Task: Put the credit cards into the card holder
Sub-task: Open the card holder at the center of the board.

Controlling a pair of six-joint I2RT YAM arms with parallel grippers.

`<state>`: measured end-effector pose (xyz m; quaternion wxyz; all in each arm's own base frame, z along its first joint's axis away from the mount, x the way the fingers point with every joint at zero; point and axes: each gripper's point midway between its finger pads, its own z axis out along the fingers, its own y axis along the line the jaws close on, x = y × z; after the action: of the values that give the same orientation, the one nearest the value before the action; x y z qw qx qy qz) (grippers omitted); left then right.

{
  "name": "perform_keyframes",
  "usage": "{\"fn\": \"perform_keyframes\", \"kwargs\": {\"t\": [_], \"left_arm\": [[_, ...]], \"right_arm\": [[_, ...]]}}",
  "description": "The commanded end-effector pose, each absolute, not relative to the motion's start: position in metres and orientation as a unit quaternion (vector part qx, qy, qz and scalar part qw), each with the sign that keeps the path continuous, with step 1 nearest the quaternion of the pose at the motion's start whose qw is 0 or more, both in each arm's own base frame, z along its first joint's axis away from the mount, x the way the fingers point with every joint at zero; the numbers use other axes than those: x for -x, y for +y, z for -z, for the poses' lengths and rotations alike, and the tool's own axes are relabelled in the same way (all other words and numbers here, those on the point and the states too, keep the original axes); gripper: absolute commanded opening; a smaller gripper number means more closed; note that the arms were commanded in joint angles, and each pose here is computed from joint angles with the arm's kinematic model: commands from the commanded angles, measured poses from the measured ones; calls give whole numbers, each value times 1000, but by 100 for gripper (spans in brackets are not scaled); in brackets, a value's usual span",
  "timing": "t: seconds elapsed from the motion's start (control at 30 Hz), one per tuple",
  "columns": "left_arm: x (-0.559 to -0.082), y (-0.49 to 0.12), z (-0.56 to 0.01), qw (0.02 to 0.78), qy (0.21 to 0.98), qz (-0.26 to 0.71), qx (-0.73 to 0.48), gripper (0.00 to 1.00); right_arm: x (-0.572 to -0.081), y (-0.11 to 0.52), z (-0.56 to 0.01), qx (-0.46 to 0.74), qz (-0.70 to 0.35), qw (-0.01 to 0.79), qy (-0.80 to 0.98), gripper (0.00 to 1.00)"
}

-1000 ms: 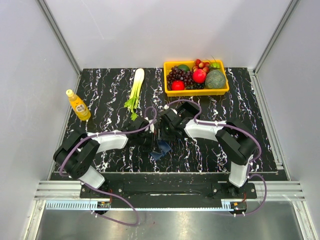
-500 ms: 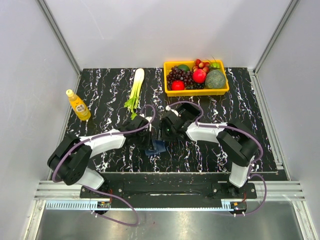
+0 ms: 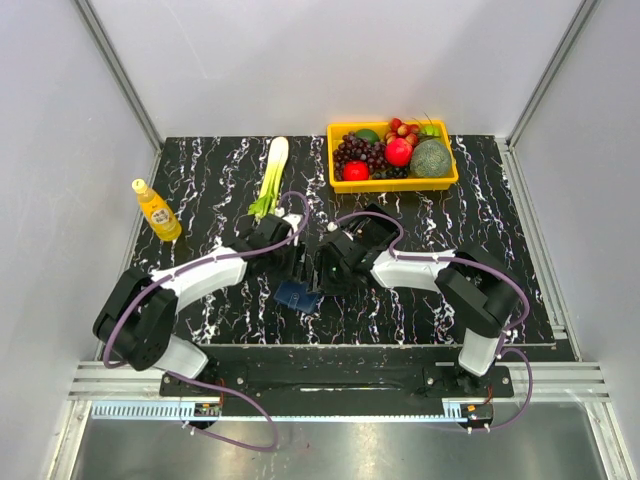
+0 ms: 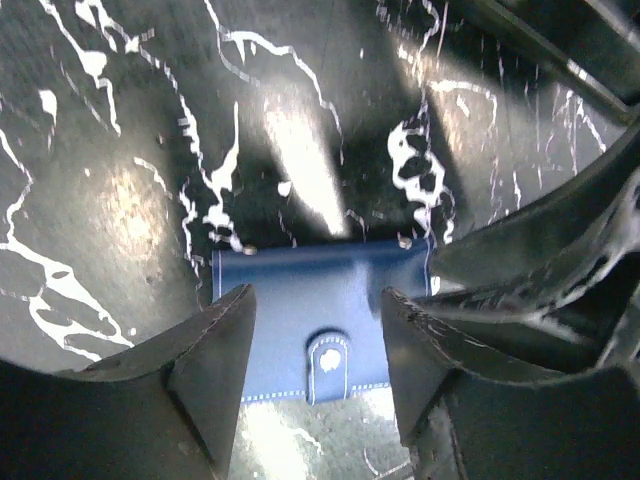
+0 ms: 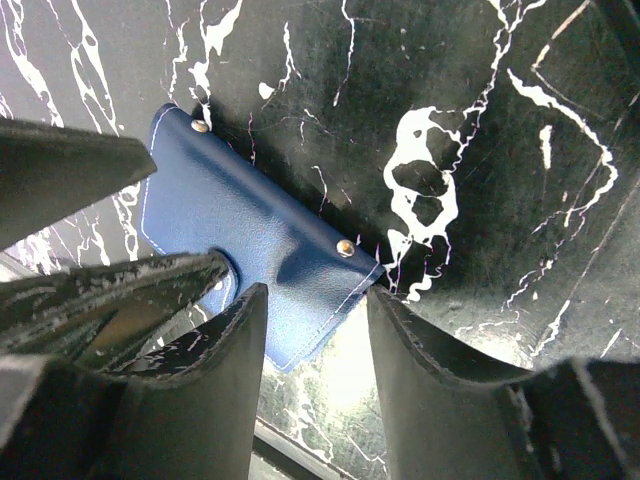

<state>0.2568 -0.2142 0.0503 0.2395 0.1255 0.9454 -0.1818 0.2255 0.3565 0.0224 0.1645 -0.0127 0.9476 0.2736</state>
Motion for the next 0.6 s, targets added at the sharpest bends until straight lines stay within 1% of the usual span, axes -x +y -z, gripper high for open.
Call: {"fn": "perform_keyframes", "kwargs": {"t": [0.0, 0.03, 0.1, 0.23, 0.3, 0.4, 0.47, 0.57], "left_arm": [[-233, -210, -58, 231, 943, 203, -127, 58], [-228, -207, -60, 235, 944, 198, -124, 64], [-218, -206, -56, 233, 943, 197, -134, 67], [-204, -207, -40, 210, 949, 181, -151, 67], [-202, -216, -40, 213, 946, 189, -156, 67], [-204, -216, -33, 216, 951, 161, -153, 66], [-204, -213, -25, 209, 956, 142, -151, 64], [-210, -208, -20, 219, 958, 114, -147, 60]], "right_arm": [[-191, 319, 19, 3, -180, 96, 979, 52], [-192, 319, 19, 3, -180, 96, 979, 52], [-193, 319, 18, 1, -180, 100, 978, 52], [-194, 321, 15, 6, -183, 103, 978, 52], [-194, 320, 17, 6, -181, 101, 978, 52], [-194, 321, 15, 6, -183, 103, 978, 52], [-194, 319, 15, 5, -181, 104, 978, 53], [-194, 320, 16, 7, -183, 103, 978, 53]]}}
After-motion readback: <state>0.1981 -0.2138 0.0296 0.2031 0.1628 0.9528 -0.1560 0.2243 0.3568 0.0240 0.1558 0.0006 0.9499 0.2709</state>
